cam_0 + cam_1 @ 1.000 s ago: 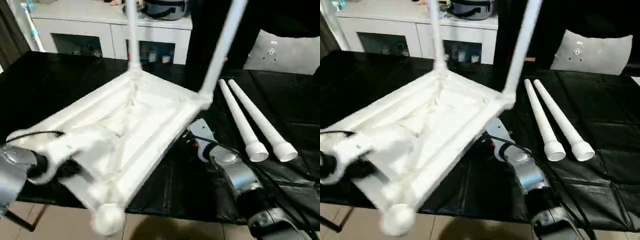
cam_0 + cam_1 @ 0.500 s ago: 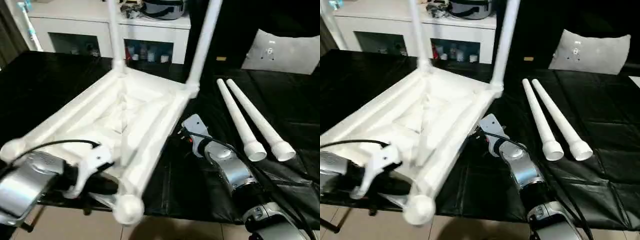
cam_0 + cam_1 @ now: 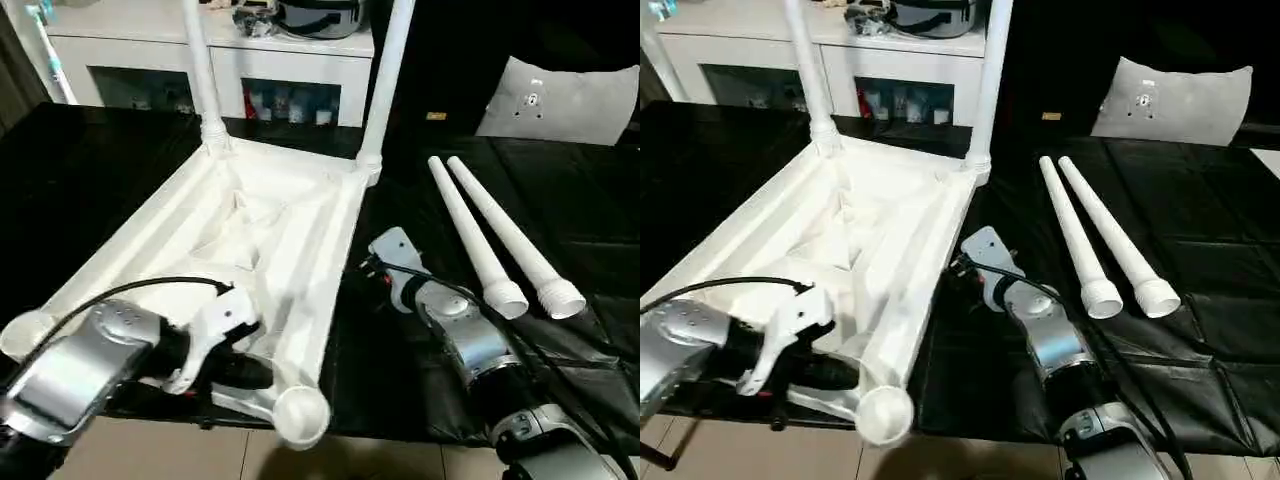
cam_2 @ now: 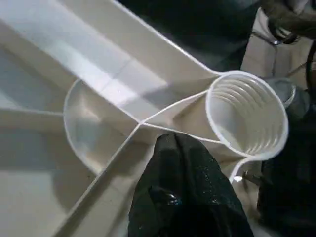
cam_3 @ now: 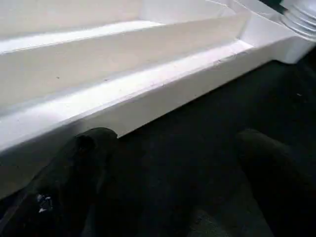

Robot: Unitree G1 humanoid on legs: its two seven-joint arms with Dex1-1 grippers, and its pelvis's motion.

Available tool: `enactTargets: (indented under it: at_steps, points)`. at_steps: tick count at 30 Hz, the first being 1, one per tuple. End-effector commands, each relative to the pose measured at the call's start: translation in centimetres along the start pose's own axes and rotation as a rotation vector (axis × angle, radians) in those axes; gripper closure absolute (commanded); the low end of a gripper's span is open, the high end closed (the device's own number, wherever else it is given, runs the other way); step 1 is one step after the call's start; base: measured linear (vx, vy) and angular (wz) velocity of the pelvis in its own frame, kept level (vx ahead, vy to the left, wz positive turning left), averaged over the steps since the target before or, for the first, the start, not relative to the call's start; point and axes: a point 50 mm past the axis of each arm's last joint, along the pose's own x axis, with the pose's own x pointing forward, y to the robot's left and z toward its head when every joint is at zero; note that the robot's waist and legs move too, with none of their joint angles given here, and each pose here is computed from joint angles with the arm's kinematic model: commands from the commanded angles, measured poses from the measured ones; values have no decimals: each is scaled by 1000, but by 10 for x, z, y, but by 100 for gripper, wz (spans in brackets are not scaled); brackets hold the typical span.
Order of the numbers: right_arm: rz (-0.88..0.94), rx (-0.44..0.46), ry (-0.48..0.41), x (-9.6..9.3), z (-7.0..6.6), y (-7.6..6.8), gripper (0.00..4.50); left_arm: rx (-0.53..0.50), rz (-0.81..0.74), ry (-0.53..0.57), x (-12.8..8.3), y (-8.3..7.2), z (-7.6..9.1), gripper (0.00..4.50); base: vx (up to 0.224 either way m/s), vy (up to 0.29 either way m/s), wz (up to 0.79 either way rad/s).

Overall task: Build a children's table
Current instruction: Rotate table base

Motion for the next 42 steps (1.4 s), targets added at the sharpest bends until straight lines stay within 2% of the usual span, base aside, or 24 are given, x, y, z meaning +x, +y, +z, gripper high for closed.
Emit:
enactTargets:
  at_steps: [1, 5, 8, 14, 21, 23, 29, 34, 36, 40, 42]
  points:
    - [33, -12, -38, 3, 9, 7, 0, 47, -61, -61, 10, -6, 15, 448, 0, 0, 0]
    - [19, -21, -32, 1, 8, 2, 0, 73, -29, -105, 23, 1, 24, 448, 0, 0, 0]
    - [4, -30, -30, -2, 7, -3, 0, 84, 72, -149, 29, 14, 30, 448, 0, 0, 0]
    - [-45, -44, -51, -15, 11, -16, 0, 146, 256, -182, 25, 37, 37, 448, 0, 0, 0]
    - [-111, -39, -60, -28, 13, -29, 0, 173, 326, -276, 27, 44, 50, 448, 0, 0, 0]
    - [-163, -27, -53, -34, 14, -36, 0, 163, 333, -316, 34, 45, 56, 448, 0, 0, 0]
    - [-225, -4, -58, -42, 17, -41, 0, 160, 308, -374, 50, 40, 59, 448, 0, 0, 0]
    - [-246, 9, -73, -48, 20, -43, 0, 198, 334, -461, 42, 38, 69, 448, 0, 0, 0]
    - [-251, 11, -77, -51, 22, -43, 0, 211, 366, -470, 33, 39, 68, 448, 0, 0, 0]
    - [-255, 9, -79, -56, 21, -43, 0, 213, 345, -428, 16, 37, 53, 448, 0, 0, 0]
    - [-252, 10, -73, -57, 19, -41, 0, 208, 333, -385, 5, 37, 43, 417, 0, 0, 0]
